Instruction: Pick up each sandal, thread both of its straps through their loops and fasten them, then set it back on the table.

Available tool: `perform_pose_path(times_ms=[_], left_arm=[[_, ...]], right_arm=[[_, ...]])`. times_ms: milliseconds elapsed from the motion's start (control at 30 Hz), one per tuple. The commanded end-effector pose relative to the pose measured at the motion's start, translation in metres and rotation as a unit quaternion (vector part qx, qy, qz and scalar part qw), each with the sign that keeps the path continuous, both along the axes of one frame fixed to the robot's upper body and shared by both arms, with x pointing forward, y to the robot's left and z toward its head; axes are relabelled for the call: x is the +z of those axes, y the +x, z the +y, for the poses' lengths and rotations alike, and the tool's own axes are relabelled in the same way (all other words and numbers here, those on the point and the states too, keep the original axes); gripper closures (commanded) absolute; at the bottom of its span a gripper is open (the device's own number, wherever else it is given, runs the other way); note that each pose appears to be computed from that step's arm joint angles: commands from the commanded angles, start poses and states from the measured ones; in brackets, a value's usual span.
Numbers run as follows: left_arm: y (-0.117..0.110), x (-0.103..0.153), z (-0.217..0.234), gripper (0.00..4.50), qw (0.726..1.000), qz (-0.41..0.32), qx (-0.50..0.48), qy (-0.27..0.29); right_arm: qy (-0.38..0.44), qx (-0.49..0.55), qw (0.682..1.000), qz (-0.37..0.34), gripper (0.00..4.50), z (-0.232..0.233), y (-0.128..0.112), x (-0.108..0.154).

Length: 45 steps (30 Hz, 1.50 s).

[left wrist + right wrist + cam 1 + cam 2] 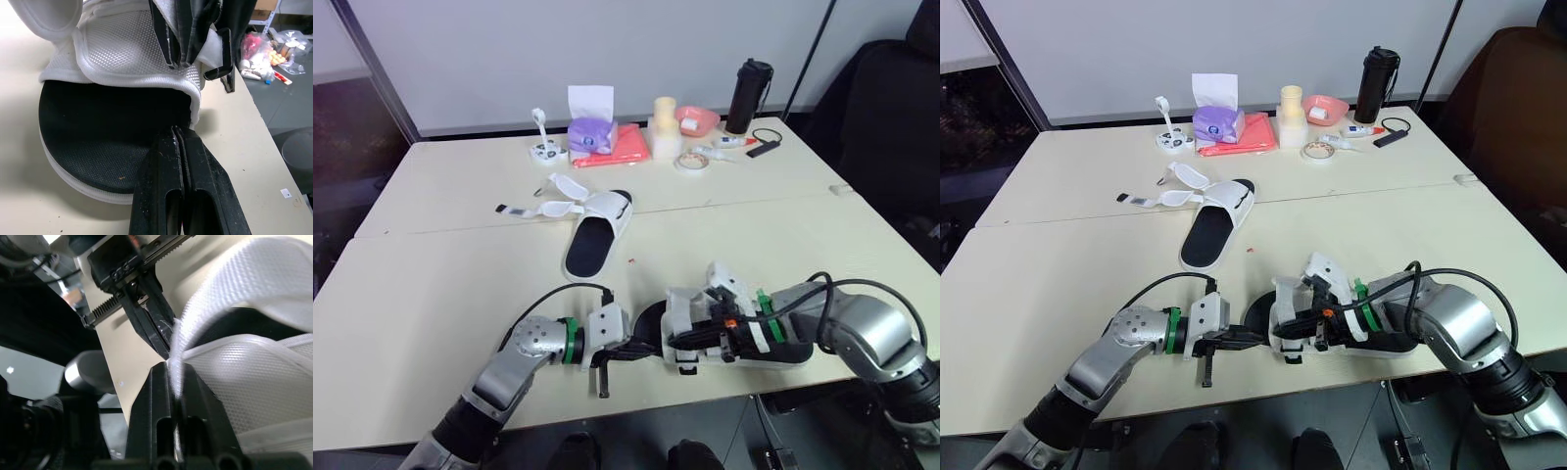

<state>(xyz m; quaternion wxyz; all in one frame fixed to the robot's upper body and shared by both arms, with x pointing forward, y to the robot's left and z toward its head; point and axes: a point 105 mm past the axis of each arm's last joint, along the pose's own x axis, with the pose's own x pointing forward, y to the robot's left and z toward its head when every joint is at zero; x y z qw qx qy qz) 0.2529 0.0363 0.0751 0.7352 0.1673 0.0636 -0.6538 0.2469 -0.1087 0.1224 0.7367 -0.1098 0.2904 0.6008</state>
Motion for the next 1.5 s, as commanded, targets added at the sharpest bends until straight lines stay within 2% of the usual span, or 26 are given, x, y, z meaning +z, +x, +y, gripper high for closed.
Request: perform_pose_path(times_ms=[33,100,200,467,633,800,933,1100,1233,1500], left_arm=[[-0.003,-0.019,0.004,4.5,0.999,0.027,0.008,0.029],[-0.003,-0.019,0.004,4.5,0.999,0.026,0.007,0.029],[-0.003,-0.018,0.003,4.5,0.999,0.026,0.006,0.028],[-0.002,-0.019,0.002,4.5,0.999,0.027,0.006,0.026],[-0.001,-0.019,0.002,4.5,0.999,0.026,0.005,0.026],[-0.002,-0.019,0.002,4.5,0.999,0.027,0.004,0.025],[-0.003,-0.019,0.003,4.5,0.999,0.027,0.003,0.026],[-0.003,-0.019,0.004,4.5,0.999,0.027,0.001,0.029],[-0.003,-0.019,0.004,4.5,0.999,0.027,0.001,0.031],[-0.003,-0.019,0.005,4.5,0.999,0.025,0.0,0.033]], right_arm=[[-0.035,0.018,0.999,-0.001,2.6,-0.002,-0.011,-0.015],[-0.053,0.029,0.998,-0.018,1.47,-0.007,-0.014,-0.013],[-0.064,0.035,0.997,-0.035,0.02,-0.014,-0.017,-0.003],[-0.053,0.049,0.997,-0.025,0.02,-0.027,-0.048,0.035],[-0.028,0.031,0.999,0.001,0.02,-0.03,-0.061,0.045],[-0.009,-0.02,0.999,0.037,0.02,-0.034,-0.068,0.031],[-0.007,-0.078,0.995,0.058,0.02,-0.036,-0.07,-0.002],[0.011,-0.141,0.988,0.056,0.02,-0.035,-0.058,-0.025],[0.028,-0.176,0.984,0.026,0.02,-0.032,-0.04,-0.025],[0.048,-0.169,0.984,0.019,0.02,-0.022,-0.029,-0.017]])
